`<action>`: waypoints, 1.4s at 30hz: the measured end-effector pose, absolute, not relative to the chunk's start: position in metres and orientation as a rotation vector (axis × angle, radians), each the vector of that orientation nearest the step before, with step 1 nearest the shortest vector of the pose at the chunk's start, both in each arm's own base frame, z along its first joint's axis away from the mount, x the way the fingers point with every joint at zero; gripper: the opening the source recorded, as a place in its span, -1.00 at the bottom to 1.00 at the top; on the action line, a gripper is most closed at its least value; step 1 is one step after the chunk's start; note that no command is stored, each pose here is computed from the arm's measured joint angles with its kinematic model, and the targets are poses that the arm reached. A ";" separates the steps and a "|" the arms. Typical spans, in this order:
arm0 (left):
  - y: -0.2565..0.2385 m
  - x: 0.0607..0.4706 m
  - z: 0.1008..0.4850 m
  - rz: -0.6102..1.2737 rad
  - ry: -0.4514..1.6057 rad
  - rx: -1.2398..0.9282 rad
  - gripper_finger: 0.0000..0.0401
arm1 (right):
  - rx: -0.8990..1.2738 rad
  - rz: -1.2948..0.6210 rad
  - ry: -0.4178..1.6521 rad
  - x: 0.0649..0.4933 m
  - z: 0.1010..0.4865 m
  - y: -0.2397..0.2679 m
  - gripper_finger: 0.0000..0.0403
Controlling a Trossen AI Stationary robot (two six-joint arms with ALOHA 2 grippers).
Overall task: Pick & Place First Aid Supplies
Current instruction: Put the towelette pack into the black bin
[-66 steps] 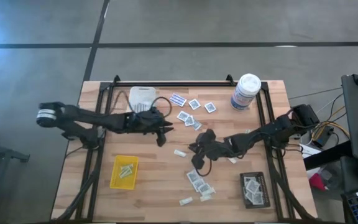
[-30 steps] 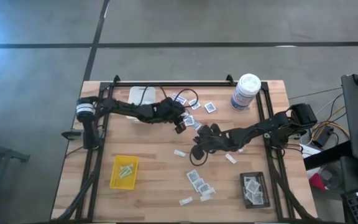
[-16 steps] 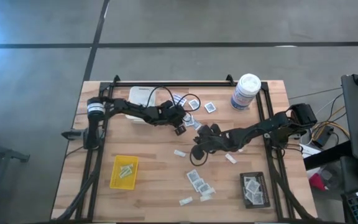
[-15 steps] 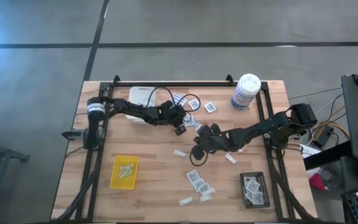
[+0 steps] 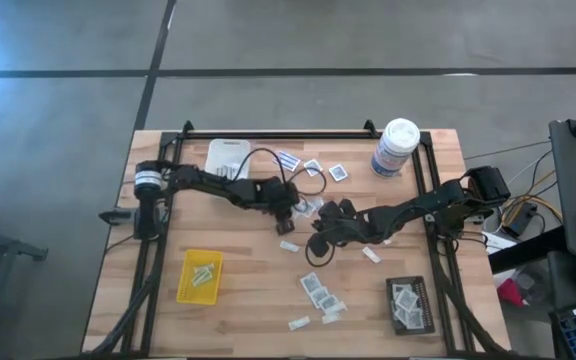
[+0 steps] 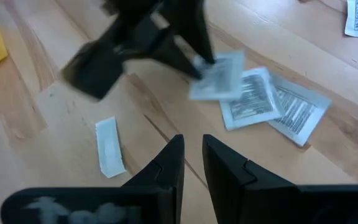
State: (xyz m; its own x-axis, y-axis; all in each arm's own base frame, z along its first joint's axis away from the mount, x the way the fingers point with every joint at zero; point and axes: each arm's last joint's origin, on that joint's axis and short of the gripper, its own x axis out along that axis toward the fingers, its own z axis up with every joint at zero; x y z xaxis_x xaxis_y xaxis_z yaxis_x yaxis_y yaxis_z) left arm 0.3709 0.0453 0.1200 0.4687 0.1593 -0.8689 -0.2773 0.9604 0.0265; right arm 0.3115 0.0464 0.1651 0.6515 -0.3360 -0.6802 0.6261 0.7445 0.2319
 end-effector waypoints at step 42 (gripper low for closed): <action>-0.056 0.381 0.126 0.065 0.910 -0.128 -0.51 | 0.874 -0.505 0.761 0.306 0.160 0.065 -0.32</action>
